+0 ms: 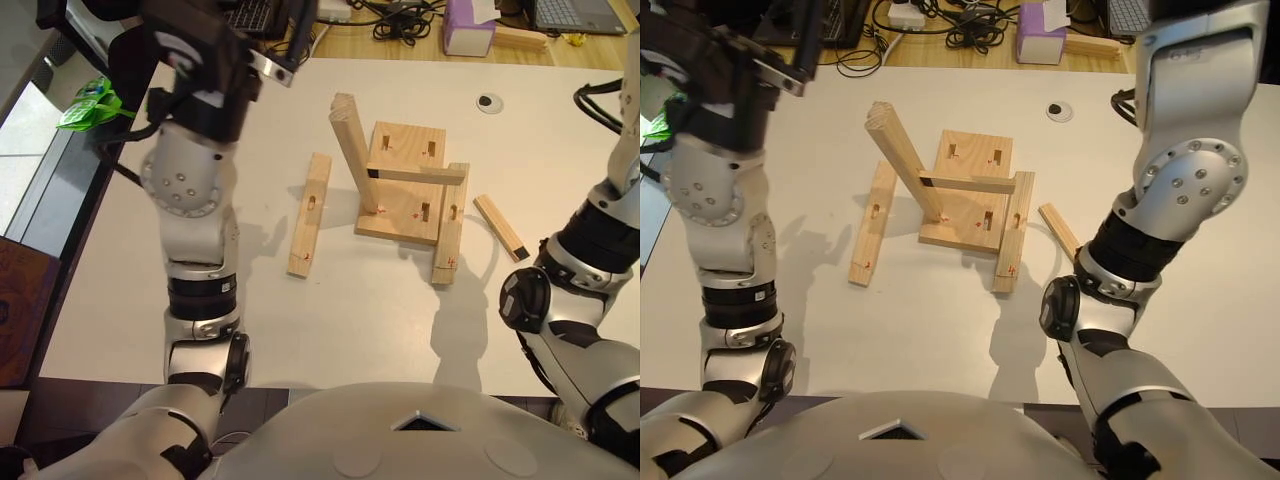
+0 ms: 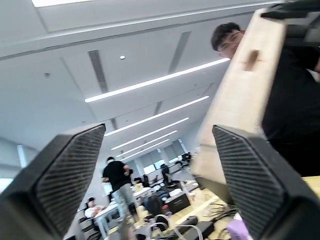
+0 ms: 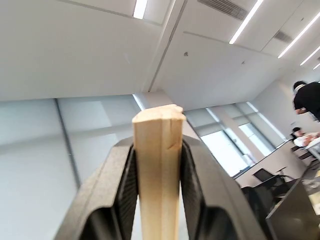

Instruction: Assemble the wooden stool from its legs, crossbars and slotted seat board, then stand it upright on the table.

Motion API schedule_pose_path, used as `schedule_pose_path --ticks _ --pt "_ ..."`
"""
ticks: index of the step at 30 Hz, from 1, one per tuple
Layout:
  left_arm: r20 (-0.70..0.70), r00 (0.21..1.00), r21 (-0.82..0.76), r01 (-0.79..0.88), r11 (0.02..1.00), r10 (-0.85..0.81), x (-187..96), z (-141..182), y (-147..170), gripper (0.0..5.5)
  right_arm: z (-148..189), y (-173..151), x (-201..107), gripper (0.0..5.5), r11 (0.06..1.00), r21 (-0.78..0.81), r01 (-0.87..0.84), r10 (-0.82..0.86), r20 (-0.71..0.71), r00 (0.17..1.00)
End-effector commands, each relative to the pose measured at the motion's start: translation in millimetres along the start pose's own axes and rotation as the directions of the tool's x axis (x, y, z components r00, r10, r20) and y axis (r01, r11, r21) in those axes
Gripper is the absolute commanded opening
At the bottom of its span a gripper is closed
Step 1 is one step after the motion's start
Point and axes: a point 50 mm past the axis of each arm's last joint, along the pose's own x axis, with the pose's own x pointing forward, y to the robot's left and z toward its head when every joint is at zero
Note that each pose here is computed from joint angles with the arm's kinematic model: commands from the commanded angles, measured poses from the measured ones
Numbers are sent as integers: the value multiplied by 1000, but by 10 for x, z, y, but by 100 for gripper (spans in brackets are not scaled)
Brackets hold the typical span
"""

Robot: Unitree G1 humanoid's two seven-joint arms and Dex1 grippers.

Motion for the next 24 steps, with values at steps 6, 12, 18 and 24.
schedule_pose_path --ticks 6,12,18,24 --pt "-566 665 -357 336 872 -488 -1244 -601 -618 403 429 -322 -505 103 812 -556 178 -240 -40 970" --pt "-628 537 -427 369 826 -564 -1410 -692 -957 403 401 -638 -1071 103 772 -553 313 -453 -134 881" --pt "-629 378 -554 396 733 -679 -1698 -686 -1246 403 445 -775 -1237 103 806 -391 443 -525 -128 841" --pt "-653 323 -610 311 728 -685 -1769 -745 -1497 403 281 -831 -1332 103 822 -211 530 -566 -191 802"
